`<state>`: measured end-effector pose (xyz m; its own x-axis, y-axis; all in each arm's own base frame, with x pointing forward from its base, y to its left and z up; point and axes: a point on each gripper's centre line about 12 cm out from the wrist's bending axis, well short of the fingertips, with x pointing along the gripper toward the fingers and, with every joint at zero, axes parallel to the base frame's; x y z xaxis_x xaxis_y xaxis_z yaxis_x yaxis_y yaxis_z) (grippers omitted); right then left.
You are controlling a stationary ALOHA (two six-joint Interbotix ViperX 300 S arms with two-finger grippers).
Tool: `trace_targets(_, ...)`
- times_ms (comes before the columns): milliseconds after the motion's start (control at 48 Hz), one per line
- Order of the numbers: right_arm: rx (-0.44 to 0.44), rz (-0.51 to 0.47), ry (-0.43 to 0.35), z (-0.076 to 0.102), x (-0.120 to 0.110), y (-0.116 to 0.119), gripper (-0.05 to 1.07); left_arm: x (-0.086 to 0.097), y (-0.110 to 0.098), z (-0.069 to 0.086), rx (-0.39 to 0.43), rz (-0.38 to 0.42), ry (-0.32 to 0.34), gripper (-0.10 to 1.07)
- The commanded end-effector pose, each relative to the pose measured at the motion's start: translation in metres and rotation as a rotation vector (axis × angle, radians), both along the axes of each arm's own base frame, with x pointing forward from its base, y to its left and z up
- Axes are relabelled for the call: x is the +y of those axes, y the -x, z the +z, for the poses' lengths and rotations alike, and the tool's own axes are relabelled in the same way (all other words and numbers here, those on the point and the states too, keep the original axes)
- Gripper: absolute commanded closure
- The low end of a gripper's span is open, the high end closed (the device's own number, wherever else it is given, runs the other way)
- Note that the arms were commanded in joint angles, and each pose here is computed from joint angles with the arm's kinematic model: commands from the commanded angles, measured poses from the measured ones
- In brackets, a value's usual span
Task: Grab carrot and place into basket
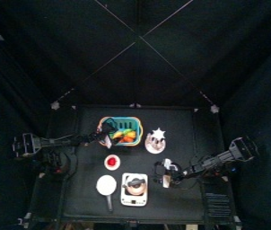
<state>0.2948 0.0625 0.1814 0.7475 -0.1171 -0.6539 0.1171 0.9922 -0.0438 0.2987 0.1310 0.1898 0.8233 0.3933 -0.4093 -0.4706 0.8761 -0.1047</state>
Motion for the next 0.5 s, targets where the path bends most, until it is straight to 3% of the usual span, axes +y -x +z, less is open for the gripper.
trace_targets(0,-0.017,0.001,-0.008,0.005,0.000,-0.002,-0.01,0.001,-0.002,0.007,-0.022,0.001,-0.010,0.00)
trace_targets(229,-0.018,0.002,-0.009,0.006,0.001,-0.001,-0.01,-0.004,-0.002,0.015,-0.034,-0.029,-0.038,0.00)
trace_targets(479,-0.033,-0.005,-0.031,0.012,0.002,0.001,-0.01,-0.037,-0.007,0.024,-0.054,-0.144,-0.067,0.00)
